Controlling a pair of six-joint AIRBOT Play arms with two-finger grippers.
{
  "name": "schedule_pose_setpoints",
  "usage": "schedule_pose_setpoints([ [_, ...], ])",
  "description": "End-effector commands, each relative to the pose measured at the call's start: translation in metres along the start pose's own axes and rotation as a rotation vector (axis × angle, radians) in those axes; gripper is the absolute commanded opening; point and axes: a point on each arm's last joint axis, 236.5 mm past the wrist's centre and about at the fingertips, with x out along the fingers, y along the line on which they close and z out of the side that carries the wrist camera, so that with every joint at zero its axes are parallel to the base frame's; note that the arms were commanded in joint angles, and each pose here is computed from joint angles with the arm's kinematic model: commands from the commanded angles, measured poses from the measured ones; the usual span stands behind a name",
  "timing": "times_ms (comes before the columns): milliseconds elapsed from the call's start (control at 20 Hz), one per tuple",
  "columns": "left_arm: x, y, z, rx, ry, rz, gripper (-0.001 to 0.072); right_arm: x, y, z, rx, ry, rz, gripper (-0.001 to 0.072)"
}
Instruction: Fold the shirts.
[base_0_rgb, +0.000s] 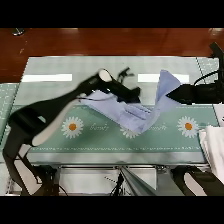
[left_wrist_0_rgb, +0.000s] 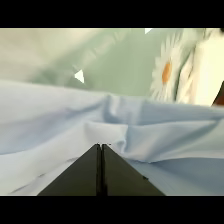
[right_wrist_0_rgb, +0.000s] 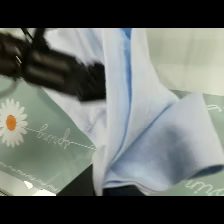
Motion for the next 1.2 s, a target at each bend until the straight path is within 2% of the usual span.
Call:
schedule_pose_setpoints([
  [0,-0.128,0.027,0.057,-0.051,-0.152,-0.023,0.0021,0.0,0.021,0.007,0.004,-0.026,0.087,0.0026],
  [200,-0.296,0.017,0.066,0.088,-0.398,0.074,0.0021,0.043,0.071,0.013,-0.089,0.03,0.167,0.0026],
  [400,-0.403,-0.002,0.001,0.272,-0.573,0.426,0.0021,0.126,0.131,0.015,-0.168,0.138,0.238,0.0026],
  [500,-0.421,-0.008,-0.044,0.314,-0.616,0.535,0.0021,0.169,0.155,0.019,-0.2,0.18,0.259,0.0026],
  [650,-0.408,-0.005,-0.097,0.318,-0.658,0.536,0.0021,0.221,0.169,0.023,-0.207,0.229,0.267,0.0026],
  [800,-0.382,0.024,-0.13,0.238,-0.691,0.515,0.0021,0.26,0.168,0.018,-0.189,0.275,0.26,0.0026],
  [1150,-0.307,0.084,-0.162,0.069,-0.561,0.396,0.0022,0.3,0.155,0.03,-0.126,0.247,0.233,0.0026],
])
